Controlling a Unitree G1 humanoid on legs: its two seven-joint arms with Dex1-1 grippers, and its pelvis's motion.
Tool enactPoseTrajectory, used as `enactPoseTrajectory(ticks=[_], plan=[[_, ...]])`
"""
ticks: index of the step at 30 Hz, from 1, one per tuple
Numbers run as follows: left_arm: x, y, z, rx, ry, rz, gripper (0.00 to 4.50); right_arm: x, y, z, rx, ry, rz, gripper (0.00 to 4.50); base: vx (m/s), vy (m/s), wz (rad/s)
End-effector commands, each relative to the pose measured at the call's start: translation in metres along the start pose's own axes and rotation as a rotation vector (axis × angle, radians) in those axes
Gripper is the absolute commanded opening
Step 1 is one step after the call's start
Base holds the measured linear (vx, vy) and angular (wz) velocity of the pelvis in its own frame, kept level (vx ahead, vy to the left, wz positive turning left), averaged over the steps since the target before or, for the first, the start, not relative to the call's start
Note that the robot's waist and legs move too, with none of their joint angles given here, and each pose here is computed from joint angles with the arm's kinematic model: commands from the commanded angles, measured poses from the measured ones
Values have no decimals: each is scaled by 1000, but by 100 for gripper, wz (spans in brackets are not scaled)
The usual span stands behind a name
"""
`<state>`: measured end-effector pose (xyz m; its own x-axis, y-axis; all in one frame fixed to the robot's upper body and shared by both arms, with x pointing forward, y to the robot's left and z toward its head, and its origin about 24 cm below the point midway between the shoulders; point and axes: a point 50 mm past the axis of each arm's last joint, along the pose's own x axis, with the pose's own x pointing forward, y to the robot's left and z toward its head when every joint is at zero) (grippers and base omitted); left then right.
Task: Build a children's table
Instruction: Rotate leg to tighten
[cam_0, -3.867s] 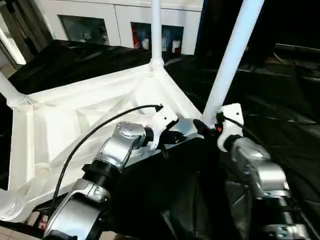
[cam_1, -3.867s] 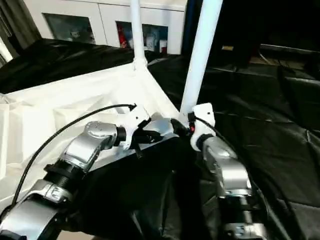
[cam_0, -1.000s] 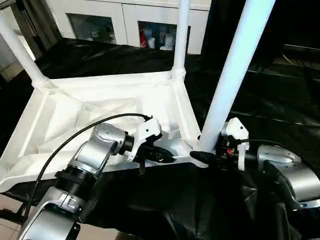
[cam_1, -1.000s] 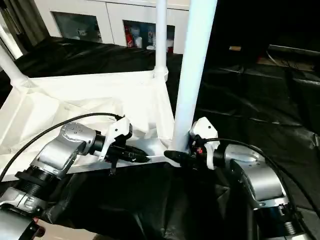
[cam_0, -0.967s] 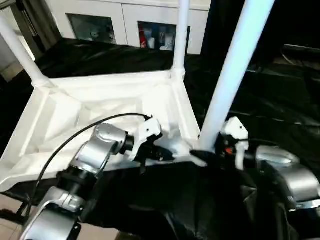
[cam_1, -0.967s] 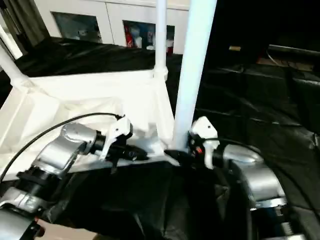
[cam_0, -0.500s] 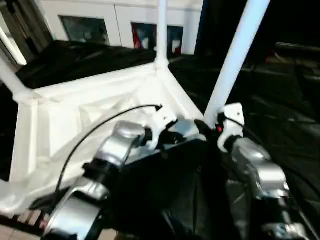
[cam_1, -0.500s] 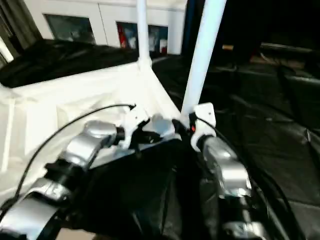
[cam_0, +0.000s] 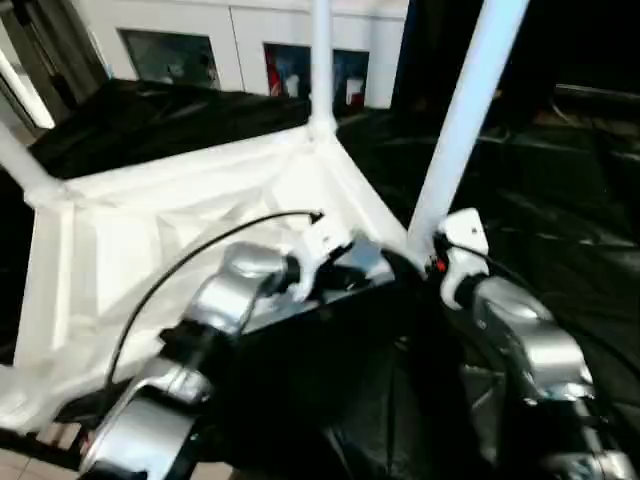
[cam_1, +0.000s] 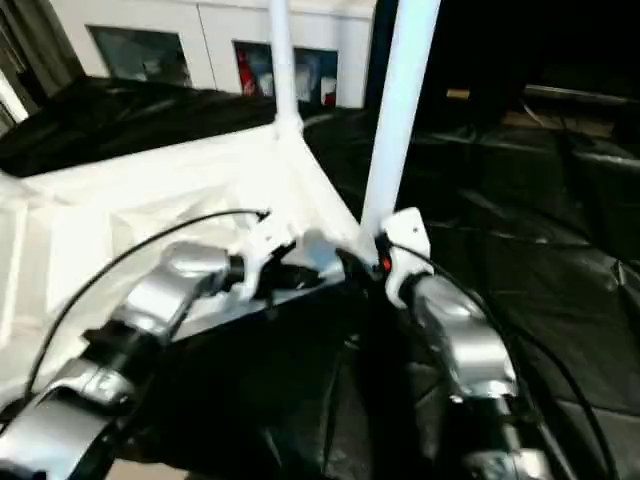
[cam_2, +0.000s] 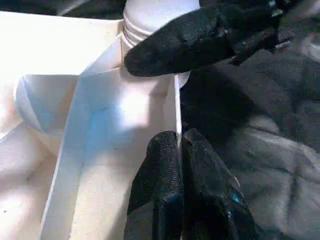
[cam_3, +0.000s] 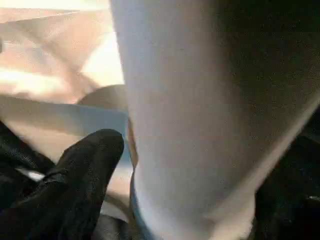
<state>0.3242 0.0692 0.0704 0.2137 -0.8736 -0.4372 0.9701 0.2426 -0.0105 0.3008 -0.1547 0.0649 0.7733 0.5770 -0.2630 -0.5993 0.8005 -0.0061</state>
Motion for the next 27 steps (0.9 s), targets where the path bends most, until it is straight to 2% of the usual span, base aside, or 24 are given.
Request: enactPoseTrajectory(ticks=[1, 6, 8, 11, 16, 21, 23, 25, 26, 27], plan=[[12, -23, 20, 111, -75, -214, 0, 4, 41, 9, -35, -25, 341, 388, 0, 0, 0], [-2, -30, 12, 151, -34, -333, 0, -22, 37, 7, -84, 35, 521, 388, 0, 0, 0], [-6, -32, 10, 151, -23, -362, 0, -28, 36, 6, -88, 57, 563, 357, 0, 0, 0], [-8, -34, 8, 150, -14, -391, 0, -31, 36, 6, -88, 67, 587, 345, 0, 0, 0], [-14, -38, 4, 143, 6, -434, 0, -36, 37, 7, -72, 79, 634, 296, 0, 0, 0], [-12, -35, 5, 138, -1, -400, 0, -35, 43, 4, -56, 80, 648, 270, 0, 0, 0], [-5, -27, 10, 123, -26, -304, 0, -22, 39, 1, -40, 53, 501, 264, 0, 0, 0], [-3, -25, 11, 118, -34, -274, 0, -16, 36, 0, -31, 45, 435, 264, 0, 0, 0], [5, -15, 17, 95, -42, -170, 0, 0, 24, -4, 29, 39, 213, 264, 0, 0, 0], [9, -12, 20, 85, -44, -130, 0, 6, 20, -6, 66, 41, 131, 264, 0, 0, 0]])
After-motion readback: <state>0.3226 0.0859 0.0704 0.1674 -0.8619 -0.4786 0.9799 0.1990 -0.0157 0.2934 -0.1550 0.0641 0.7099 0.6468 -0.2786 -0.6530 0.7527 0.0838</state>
